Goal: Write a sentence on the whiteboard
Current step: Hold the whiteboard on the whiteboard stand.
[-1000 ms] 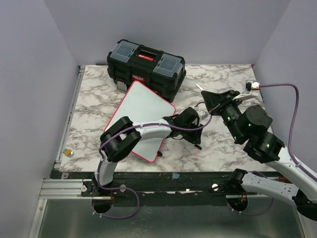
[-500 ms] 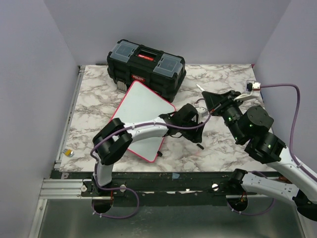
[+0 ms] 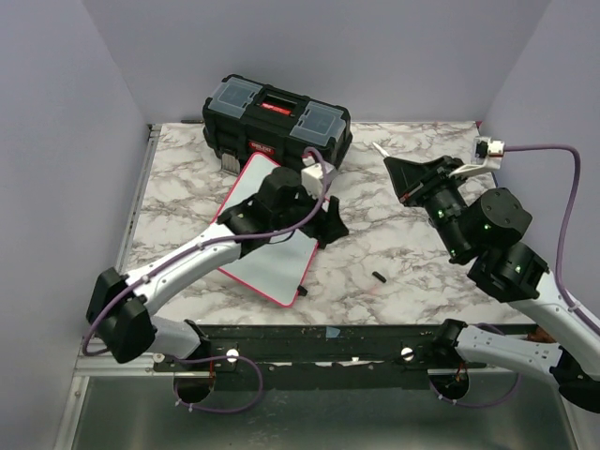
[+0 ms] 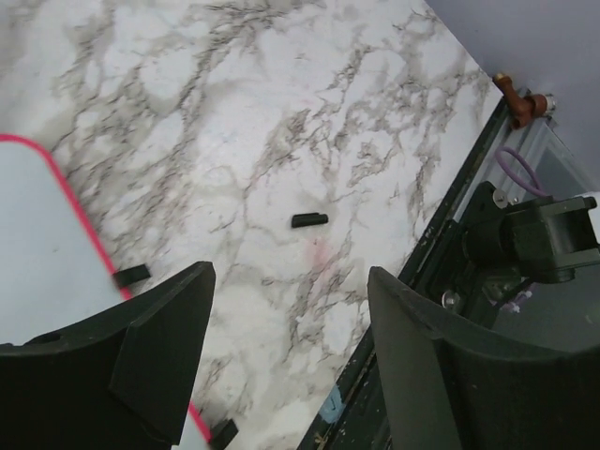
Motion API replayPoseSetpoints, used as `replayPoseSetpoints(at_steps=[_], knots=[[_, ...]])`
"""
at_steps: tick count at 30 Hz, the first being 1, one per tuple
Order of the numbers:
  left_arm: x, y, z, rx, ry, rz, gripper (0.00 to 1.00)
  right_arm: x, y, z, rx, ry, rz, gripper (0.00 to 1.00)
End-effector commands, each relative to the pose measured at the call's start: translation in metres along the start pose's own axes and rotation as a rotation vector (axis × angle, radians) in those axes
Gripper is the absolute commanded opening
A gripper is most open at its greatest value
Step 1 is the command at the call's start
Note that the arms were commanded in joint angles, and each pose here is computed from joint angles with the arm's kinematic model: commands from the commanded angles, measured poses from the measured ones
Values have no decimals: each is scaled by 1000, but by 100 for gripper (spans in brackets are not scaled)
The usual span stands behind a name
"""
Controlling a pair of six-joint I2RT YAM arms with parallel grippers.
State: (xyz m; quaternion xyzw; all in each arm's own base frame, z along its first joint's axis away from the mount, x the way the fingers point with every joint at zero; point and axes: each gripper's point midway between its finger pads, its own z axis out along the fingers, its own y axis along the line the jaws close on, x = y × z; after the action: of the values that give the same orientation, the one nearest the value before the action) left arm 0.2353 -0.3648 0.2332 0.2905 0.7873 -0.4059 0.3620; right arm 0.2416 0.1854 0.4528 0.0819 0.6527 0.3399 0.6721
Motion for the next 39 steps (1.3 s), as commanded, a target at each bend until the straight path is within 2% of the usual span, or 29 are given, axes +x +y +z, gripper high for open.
replayPoseSetpoints(at_steps=[1,9,14,18,22,29,39], knots=[[-4,26,-54,-85,-52,-10,68,1,12,2,-42,27,-36,1],[-19,80,-154,-279,-166,-58,68,19,19,10,-73,78,-53,1],[-21,105,-185,-321,-206,-105,68,39,29,17,-121,145,-76,1],[-25,121,-201,-366,-258,-146,66,55,35,21,-151,204,-94,1],[-26,141,-208,-377,-316,-255,61,70,41,24,-178,255,-98,1],[-23,176,-225,-411,-401,-376,59,90,46,26,-206,324,-89,1],[1,226,-230,-400,-412,-552,52,109,53,31,-228,392,-85,1]])
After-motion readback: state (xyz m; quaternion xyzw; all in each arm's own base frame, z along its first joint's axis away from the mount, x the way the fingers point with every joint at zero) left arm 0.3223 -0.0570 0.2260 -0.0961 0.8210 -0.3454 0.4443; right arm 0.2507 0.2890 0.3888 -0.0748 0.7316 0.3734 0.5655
